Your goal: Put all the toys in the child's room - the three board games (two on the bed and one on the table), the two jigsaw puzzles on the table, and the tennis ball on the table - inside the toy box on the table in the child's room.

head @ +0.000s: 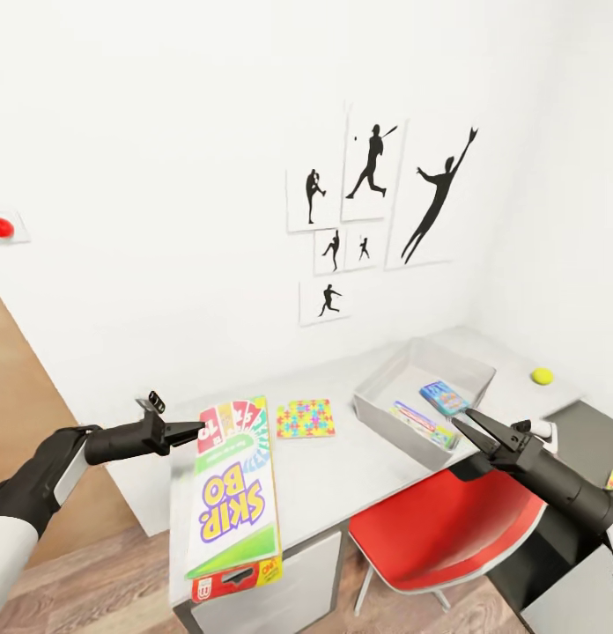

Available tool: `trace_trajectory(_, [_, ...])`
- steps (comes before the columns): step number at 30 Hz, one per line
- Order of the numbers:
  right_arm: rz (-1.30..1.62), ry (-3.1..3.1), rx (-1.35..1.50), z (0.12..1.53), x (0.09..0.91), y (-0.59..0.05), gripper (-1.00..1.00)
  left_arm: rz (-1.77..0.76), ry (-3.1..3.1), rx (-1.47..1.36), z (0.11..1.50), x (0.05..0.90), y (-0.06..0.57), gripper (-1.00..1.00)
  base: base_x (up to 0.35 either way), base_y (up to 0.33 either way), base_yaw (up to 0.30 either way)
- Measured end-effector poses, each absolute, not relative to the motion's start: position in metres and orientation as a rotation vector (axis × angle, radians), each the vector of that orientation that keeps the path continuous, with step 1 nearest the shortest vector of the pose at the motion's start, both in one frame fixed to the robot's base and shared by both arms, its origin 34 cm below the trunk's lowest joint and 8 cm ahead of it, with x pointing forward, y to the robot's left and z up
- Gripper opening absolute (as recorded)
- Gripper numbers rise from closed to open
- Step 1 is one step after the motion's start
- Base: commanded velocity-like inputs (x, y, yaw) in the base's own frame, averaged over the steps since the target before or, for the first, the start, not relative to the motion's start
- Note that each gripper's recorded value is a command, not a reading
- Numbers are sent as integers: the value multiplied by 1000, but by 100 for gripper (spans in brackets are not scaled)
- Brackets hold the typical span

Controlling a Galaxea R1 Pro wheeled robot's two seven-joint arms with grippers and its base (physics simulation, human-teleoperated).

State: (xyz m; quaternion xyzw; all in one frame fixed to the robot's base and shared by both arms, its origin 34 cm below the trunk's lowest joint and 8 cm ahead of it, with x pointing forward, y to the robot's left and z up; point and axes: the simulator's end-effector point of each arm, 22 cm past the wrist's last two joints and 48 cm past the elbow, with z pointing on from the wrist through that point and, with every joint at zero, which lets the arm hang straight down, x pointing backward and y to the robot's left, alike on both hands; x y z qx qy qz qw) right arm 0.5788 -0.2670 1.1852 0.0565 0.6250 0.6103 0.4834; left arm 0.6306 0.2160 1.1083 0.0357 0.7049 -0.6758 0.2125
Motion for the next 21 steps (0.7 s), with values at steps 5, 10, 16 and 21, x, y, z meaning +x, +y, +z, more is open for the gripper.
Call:
trace_trajectory(5, [1486, 1522, 138, 1185, 579, -267, 100, -1872, 1953, 104, 1109, 631, 216, -100, 0, -110, -281])
trace_trajectory(10, [1485, 1520, 137, 1187, 578, -268, 100, -1870, 1951, 107, 1110, 631, 217, -100, 0, -275, -279])
trace_trajectory(16, [1484, 1519, 136, 1187, 578, -268, 100, -1869, 1950, 108, 1111, 630, 217, -100, 0, -299, -105])
trace_trajectory(21, [1484, 1519, 136, 1187, 578, -268, 100, -1869, 1949, 108, 1111, 630, 217, -100, 0, -302, -9])
